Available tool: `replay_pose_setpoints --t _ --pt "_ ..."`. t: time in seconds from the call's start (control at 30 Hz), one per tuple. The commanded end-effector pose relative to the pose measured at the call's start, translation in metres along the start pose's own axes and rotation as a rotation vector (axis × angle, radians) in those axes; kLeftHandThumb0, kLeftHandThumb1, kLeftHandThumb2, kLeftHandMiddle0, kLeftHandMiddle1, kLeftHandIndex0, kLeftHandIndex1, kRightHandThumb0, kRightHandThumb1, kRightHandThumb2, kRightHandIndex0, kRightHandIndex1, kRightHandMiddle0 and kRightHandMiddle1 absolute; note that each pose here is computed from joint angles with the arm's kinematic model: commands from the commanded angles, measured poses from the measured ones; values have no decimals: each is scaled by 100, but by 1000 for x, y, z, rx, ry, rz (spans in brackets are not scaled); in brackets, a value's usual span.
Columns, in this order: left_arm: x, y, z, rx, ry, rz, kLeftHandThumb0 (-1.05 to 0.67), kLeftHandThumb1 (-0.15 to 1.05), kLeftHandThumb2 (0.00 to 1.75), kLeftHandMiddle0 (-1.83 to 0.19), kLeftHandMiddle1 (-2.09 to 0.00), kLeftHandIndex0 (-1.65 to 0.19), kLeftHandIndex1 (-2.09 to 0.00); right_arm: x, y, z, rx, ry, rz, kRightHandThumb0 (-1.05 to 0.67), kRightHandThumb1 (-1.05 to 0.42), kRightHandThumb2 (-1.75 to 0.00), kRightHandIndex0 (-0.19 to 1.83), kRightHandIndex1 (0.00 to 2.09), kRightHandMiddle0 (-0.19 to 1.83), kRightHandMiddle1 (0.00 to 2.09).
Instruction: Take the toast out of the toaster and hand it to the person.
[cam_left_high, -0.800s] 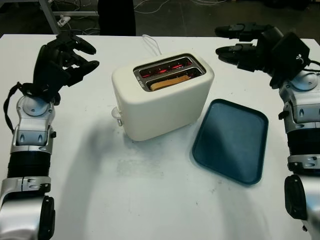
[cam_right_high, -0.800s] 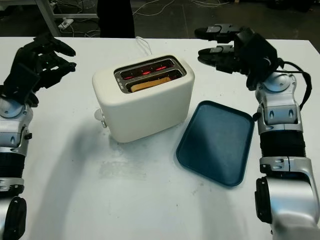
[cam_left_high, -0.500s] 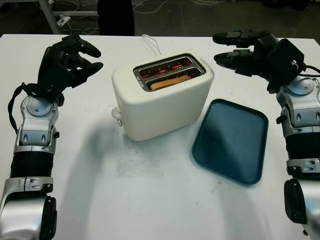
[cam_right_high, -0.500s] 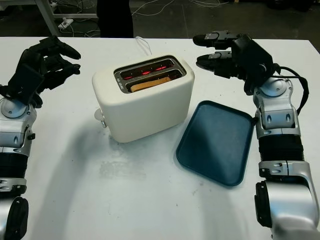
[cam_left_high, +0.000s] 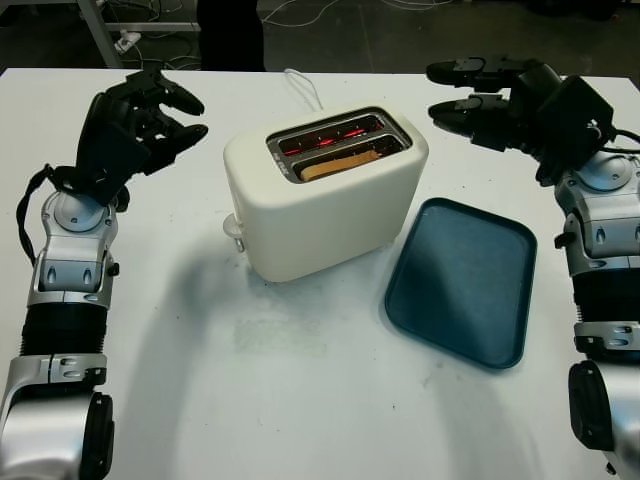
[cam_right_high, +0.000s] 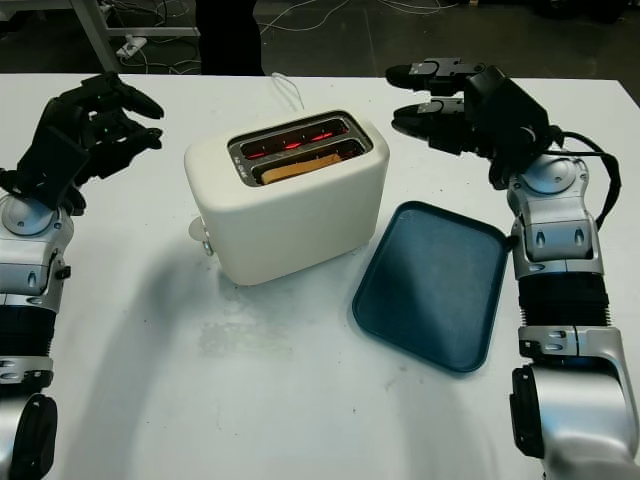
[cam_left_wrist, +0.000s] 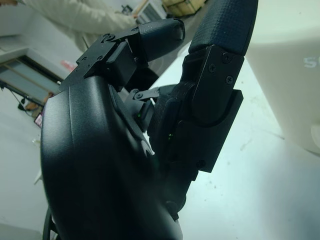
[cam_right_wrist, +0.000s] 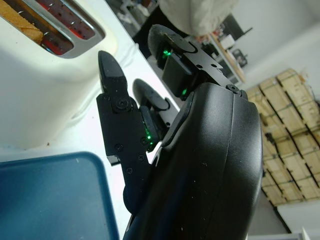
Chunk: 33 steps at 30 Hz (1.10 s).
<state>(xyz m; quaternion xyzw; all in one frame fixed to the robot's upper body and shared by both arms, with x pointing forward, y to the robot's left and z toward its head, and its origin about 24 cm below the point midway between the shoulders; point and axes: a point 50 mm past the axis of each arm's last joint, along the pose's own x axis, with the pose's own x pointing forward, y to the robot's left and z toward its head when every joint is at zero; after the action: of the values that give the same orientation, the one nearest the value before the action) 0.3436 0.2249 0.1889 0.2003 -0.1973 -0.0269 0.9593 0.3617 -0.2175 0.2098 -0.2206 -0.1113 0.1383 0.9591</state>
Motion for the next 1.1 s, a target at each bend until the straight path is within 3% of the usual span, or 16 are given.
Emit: replay_pose_setpoints --t 0.0,0.43,1.07 --pt "-3 2 -1 10 10 4 -105 92 1 -61 -129 -55 -124 -3 -3 2 24 -8 -21 -20 -92 -9 64 24 67 0" --pt "-12 6 0 -8 3 7 -105 92 1 -61 -124 -54 -118 -5 -3 0 34 -17 -27 -20 -92 -12 60 23 63 0" --pt "-9 8 -2 17 13 9 -105 92 4 -61 -126 -52 -122 -3 1 0 14 -22 -5 -20 -92 -10 63 29 67 2"
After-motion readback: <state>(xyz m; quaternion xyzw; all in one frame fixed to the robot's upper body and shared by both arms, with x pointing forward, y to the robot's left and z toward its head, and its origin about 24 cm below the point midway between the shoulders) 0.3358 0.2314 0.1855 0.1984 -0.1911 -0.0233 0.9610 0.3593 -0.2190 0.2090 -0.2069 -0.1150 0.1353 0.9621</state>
